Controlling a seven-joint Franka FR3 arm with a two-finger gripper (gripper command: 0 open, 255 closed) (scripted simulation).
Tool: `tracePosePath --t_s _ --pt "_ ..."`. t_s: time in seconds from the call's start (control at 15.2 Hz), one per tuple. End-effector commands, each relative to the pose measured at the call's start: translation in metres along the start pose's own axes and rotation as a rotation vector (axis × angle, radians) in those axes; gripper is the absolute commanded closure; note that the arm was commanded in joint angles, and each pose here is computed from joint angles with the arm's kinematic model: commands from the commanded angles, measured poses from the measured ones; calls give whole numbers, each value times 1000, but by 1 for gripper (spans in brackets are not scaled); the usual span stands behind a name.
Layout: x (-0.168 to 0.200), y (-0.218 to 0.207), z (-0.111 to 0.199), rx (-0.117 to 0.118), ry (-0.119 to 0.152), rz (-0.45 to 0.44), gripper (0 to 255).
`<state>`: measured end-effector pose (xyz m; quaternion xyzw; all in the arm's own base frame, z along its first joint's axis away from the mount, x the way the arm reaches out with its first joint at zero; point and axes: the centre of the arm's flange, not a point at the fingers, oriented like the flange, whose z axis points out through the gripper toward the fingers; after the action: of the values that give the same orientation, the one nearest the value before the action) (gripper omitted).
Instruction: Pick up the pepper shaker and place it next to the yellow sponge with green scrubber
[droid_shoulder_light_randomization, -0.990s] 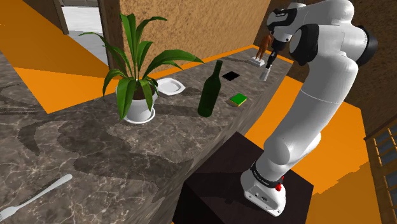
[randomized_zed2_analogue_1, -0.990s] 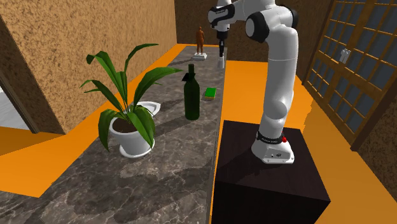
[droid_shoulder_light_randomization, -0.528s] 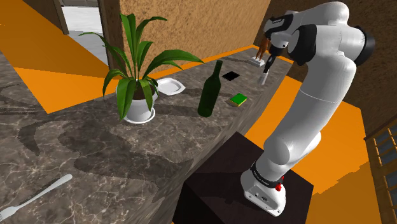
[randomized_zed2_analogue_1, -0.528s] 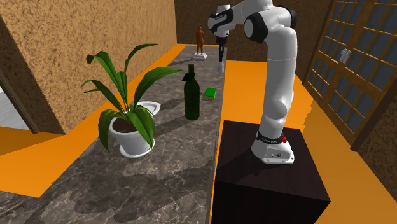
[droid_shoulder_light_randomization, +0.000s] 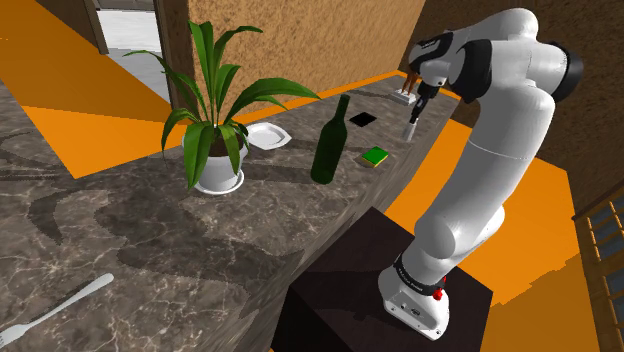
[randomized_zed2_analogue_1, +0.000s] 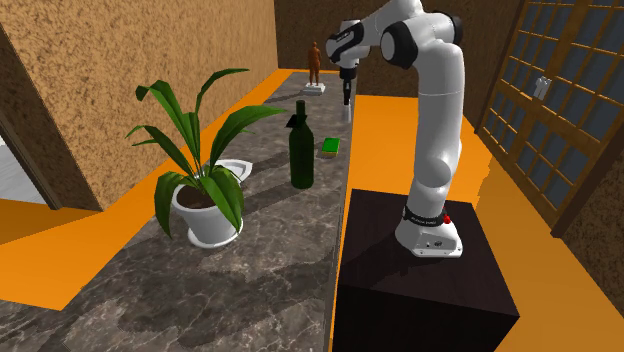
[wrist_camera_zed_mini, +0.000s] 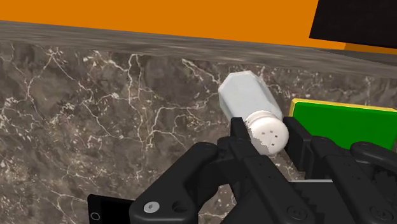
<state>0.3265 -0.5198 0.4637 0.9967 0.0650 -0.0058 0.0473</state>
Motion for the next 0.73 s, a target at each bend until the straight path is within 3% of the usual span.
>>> tracePosePath --t_s 0.0,0.66 --pt "0 -2 11 0 0 0 255" --pt "1 -7 64 0 0 0 255"
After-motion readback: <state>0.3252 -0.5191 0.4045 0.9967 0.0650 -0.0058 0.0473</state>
